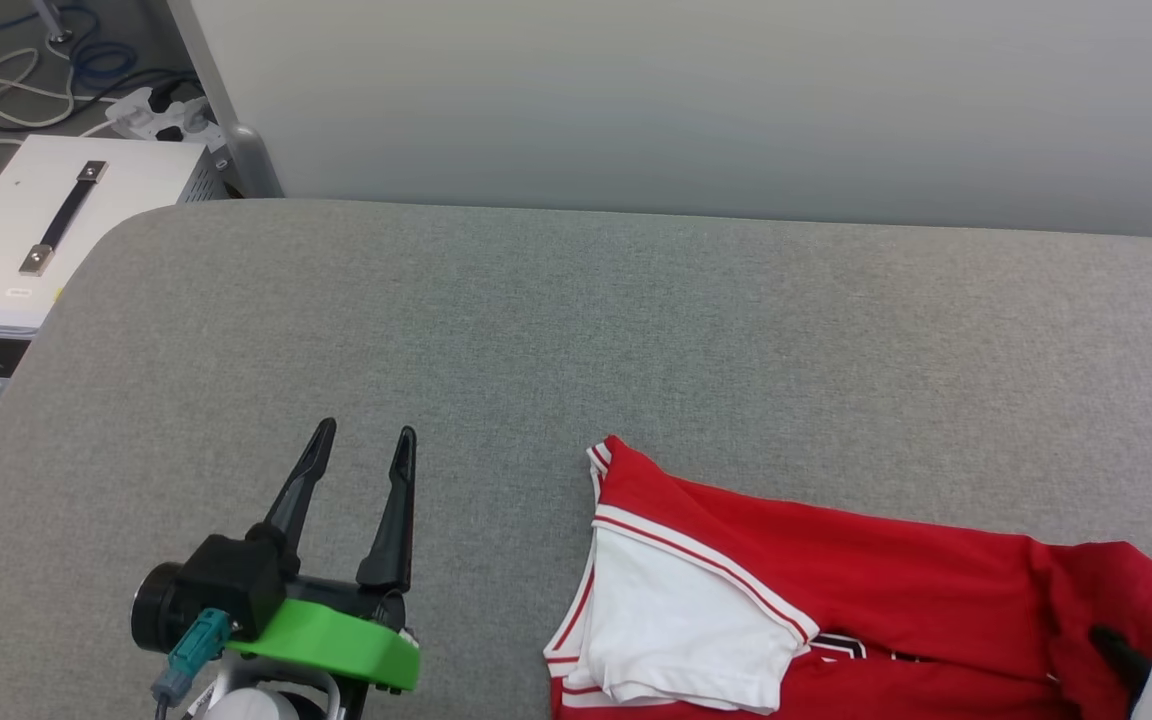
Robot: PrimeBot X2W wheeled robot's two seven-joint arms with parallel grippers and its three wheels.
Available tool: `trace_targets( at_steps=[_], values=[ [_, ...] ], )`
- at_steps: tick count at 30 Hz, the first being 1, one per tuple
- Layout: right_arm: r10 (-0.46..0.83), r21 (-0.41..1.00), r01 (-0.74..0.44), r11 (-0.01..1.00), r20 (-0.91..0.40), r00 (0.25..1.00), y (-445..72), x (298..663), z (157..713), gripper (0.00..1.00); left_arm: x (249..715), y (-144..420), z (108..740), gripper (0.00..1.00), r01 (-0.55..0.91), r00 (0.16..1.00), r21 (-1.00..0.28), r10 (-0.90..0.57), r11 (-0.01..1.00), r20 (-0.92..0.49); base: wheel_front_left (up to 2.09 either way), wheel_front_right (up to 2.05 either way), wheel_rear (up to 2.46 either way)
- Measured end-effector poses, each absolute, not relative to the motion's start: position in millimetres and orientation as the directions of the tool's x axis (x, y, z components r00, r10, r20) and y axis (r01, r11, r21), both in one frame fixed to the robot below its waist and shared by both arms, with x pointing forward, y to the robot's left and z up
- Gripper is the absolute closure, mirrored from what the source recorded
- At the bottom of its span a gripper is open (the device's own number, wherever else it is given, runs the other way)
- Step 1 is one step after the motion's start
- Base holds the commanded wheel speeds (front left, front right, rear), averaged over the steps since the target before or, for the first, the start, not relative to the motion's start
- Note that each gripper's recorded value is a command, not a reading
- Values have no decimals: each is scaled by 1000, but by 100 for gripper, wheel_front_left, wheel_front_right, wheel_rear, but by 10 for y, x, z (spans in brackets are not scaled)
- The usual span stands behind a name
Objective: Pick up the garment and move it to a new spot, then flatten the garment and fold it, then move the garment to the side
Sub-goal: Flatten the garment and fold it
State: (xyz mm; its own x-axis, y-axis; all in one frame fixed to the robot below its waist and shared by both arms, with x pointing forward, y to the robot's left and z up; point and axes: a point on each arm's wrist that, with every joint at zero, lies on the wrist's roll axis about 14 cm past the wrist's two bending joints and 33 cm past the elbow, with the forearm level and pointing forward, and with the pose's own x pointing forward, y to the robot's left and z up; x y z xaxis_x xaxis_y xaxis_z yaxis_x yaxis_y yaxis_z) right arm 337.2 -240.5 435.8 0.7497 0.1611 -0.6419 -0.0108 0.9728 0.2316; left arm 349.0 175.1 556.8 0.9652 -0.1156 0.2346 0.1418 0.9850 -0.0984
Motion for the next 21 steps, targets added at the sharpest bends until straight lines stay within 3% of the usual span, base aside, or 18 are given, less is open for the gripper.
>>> trace_targets(
  at_steps=[12, 21],
  values=[
    [451, 507, -159, 847, -529, 719, -1312, 3310, 4626, 100, 3450, 1839, 5589, 0, 108, 967, -118, -77, 987, 243, 0, 0, 0],
    [657, 705, -278, 653, -344, 671, -544, 3361, 4876, 100, 3424, 1949, 5573, 0, 75, 970, -124, -44, 989, 238, 0, 0, 0]
  ],
)
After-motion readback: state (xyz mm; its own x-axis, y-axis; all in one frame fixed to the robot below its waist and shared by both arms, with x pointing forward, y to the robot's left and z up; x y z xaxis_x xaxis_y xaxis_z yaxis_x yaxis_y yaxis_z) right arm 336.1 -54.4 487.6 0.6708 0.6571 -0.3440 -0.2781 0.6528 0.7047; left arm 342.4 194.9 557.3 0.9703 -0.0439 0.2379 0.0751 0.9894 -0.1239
